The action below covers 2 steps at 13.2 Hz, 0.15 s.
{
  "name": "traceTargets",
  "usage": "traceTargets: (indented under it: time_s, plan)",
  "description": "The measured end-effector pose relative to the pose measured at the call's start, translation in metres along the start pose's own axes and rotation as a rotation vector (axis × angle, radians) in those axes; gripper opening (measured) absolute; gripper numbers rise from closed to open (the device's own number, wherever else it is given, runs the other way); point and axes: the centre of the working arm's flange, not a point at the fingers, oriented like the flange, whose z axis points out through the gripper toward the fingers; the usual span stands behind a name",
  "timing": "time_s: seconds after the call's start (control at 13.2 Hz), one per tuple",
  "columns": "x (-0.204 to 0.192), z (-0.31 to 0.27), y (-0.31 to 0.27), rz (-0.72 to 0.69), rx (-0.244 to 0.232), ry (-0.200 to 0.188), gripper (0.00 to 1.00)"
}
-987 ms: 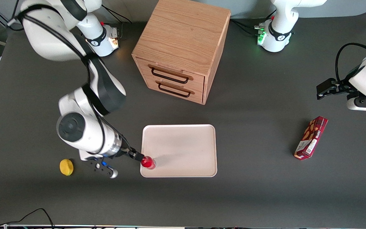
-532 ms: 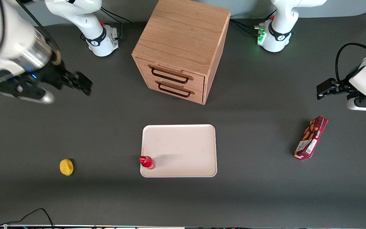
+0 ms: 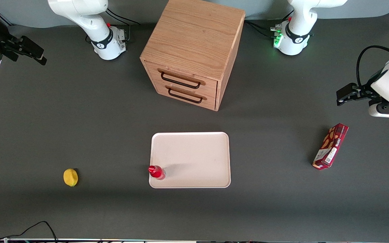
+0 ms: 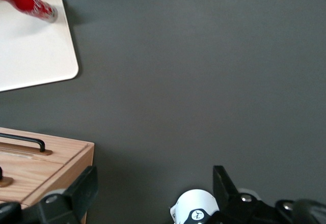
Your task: Place coke bottle on tray
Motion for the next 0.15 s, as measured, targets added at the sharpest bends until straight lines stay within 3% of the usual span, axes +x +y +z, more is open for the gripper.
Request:
traceTargets:
  time_s: [0.15]
  plan:
    - [-0.0072, 0.0043, 0.0026, 0.0, 0.001, 0.001, 1.0]
